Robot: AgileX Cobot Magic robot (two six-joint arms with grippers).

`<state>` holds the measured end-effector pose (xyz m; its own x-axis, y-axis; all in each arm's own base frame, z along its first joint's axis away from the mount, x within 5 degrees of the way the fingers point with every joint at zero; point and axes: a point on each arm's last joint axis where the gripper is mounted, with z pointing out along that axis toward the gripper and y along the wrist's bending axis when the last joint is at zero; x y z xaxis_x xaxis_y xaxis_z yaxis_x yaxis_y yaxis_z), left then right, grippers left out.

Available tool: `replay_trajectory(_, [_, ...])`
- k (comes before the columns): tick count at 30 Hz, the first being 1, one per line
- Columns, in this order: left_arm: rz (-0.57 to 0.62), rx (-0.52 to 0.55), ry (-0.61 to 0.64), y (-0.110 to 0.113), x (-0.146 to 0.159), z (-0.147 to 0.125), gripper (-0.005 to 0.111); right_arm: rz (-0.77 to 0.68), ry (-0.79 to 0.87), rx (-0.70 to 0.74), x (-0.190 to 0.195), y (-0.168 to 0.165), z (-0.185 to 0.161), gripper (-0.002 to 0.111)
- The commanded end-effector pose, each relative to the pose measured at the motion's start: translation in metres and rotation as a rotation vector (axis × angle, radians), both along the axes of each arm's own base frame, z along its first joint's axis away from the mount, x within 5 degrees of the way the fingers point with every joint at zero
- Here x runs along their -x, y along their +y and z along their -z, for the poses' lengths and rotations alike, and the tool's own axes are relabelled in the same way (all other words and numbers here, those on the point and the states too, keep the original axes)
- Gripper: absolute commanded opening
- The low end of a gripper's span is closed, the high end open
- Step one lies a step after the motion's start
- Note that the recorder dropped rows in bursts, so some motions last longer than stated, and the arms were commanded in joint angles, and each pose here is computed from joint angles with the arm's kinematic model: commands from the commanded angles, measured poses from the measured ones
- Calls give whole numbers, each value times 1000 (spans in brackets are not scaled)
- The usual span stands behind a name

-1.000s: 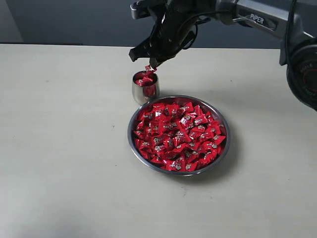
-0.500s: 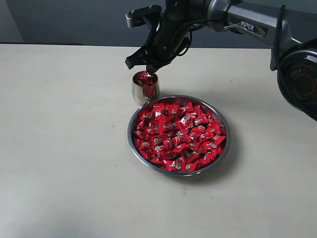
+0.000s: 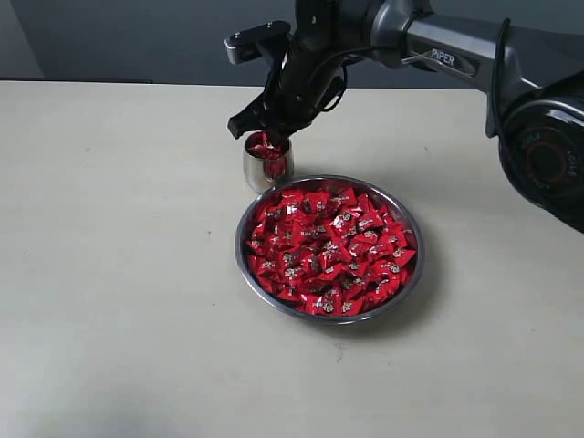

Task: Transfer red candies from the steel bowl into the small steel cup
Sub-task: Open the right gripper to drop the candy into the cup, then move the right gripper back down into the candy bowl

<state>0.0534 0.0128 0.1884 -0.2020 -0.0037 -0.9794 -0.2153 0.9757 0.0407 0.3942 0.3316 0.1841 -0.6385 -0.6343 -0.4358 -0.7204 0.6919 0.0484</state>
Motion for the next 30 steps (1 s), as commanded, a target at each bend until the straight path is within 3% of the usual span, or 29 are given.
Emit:
replay_trajectory(1, [4, -4, -2, 0, 0, 1, 0, -2, -9, 1, 0, 0, -3, 2])
replay_trajectory(8, [4, -4, -2, 0, 0, 1, 0, -2, -9, 1, 0, 0, -3, 18])
replay_trajectory(16, [4, -4, -2, 0, 0, 1, 0, -1, -22, -9, 0, -1, -9, 18])
replay_trajectory(30, [4, -4, -2, 0, 0, 1, 0, -14, -50, -19, 0, -1, -49, 18])
